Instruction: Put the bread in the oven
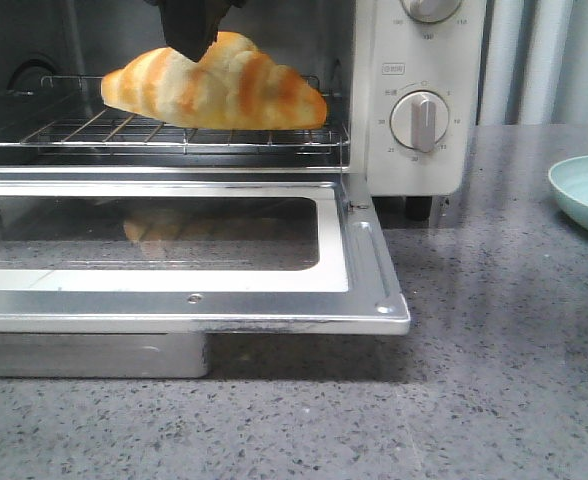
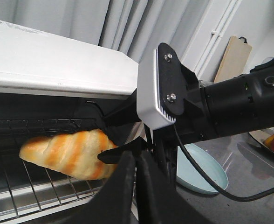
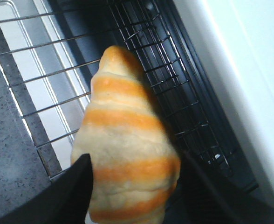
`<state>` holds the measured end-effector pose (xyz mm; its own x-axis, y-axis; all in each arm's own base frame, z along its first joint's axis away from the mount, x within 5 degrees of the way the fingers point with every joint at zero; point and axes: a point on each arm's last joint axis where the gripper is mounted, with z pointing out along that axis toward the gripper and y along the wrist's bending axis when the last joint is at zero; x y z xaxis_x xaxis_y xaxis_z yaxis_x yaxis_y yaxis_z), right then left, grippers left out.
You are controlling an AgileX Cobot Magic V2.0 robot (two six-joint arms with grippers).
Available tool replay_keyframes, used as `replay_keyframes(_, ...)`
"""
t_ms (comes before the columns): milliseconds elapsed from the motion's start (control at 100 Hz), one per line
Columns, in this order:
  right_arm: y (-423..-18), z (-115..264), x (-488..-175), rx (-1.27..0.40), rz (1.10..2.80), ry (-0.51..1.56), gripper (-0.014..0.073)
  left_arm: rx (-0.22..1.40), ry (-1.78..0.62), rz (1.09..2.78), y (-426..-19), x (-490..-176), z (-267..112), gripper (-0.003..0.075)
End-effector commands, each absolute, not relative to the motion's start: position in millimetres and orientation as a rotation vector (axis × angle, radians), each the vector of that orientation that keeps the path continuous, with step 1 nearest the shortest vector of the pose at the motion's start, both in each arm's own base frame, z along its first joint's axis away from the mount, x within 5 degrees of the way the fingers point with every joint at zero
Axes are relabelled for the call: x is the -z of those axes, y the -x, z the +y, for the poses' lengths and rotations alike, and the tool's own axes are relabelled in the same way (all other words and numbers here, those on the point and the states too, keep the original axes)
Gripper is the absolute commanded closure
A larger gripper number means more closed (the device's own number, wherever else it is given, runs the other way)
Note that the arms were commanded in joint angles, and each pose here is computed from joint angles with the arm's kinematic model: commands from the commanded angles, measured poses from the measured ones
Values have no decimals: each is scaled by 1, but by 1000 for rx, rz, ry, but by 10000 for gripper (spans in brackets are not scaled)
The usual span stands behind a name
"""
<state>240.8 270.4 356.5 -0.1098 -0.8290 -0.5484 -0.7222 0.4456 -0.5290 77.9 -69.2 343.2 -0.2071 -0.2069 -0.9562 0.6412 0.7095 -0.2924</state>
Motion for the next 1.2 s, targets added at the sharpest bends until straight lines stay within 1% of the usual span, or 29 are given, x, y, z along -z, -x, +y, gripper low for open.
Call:
replay_keyframes(0, -238, 267, -385, 147, 1748, 1263, 214, 808, -331, 1535, -78, -358, -67, 741)
replay_keyframes(290, -234, 263, -389, 129, 1767, 1244, 214, 768, -391, 1555, -77, -354, -68, 741)
replay_keyframes(490, -226, 257, -400, 78, 1766, 1216, 214, 698, -427, 1474, -66, -360, -58, 742)
replay_keyframes(660, -211, 260, -408, 48, 1739, 1236, 215, 689, -399, 1388, -55, -361, -47, 742)
replay_keyframes(790, -202, 264, -408, 37, 1730, 1265, 215, 653, -395, 1373, -51, -355, -43, 742)
replay_keyframes(920, -192, 269, -407, 29, 1726, 1297, 215, 610, -380, 1403, -52, -345, -40, 742)
replay_keyframes(1190, -176, 265, -412, 27, 1752, 1332, 216, 526, -304, 1414, -52, -328, -32, 742)
